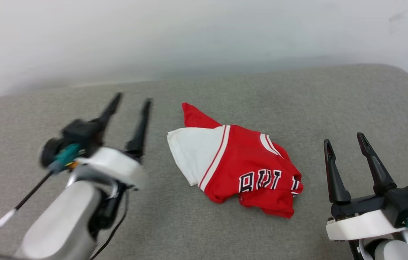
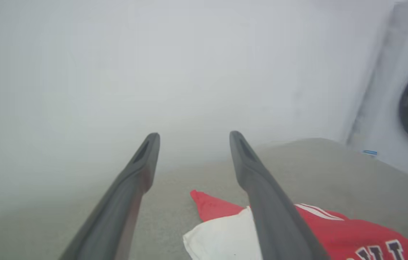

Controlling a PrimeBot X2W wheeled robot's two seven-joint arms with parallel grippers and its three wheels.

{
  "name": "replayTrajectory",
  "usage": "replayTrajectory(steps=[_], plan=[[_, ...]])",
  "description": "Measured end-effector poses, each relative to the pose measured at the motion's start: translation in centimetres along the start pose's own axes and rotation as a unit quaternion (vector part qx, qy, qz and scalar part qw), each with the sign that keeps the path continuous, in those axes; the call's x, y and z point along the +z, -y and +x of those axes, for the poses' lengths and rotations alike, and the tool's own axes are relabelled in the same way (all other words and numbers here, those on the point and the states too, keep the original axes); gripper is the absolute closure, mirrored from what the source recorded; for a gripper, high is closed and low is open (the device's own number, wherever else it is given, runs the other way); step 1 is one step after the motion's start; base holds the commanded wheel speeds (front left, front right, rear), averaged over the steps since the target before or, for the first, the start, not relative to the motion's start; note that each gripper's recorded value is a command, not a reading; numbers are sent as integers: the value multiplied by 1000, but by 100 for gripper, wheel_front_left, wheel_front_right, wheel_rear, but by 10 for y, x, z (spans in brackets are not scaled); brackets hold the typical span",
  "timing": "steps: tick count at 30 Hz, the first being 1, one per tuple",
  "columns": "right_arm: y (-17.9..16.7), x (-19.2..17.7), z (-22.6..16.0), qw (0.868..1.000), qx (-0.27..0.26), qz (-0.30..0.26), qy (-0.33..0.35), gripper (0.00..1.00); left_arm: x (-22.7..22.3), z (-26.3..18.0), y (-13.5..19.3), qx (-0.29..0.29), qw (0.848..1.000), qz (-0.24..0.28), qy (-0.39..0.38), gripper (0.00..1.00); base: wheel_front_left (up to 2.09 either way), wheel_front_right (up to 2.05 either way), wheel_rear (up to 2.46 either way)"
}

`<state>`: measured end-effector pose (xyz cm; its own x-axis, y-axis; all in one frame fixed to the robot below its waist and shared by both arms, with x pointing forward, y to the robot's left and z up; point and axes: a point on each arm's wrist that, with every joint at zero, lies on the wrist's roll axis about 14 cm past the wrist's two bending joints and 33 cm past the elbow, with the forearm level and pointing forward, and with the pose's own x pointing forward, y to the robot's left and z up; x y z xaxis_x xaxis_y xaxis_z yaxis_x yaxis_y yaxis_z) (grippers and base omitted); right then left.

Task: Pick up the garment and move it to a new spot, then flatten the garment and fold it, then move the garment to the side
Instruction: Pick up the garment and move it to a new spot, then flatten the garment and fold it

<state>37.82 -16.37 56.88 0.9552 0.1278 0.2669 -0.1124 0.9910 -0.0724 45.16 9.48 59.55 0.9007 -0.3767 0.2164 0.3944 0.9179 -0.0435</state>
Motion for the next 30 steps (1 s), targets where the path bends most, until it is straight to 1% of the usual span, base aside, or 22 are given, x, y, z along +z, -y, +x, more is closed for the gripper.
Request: replayTrajectory(steps=[2,4,8,12,17,22,27,30], plan=[[-5,7,2,1000,7,4,11,0,10,-17,-22,41,999,-3,16,0,0,0,0],[-8,12,2,1000,12,6,19,0,10,-37,-38,71,997,-18,18,0,0,0,0],[-14,18,0,999,18,12,27,0,9,-71,-62,113,993,-7,20,0,0,0,0],[-17,22,-1,999,21,18,33,0,-9,-99,-59,130,991,-22,2,0,0,0,0],[-22,21,-2,999,28,25,32,0,-28,-118,-49,141,989,-43,-15,0,0,0,0],[-23,21,-2,999,30,27,32,0,-32,-122,-42,136,990,-35,-15,0,0,0,0],[-20,20,-2,999,26,26,31,0,-36,-120,-44,140,989,-39,-15,0,0,0,0],[-17,18,-2,999,21,23,28,0,-36,-113,-42,127,991,-38,-12,0,0,0,0]])
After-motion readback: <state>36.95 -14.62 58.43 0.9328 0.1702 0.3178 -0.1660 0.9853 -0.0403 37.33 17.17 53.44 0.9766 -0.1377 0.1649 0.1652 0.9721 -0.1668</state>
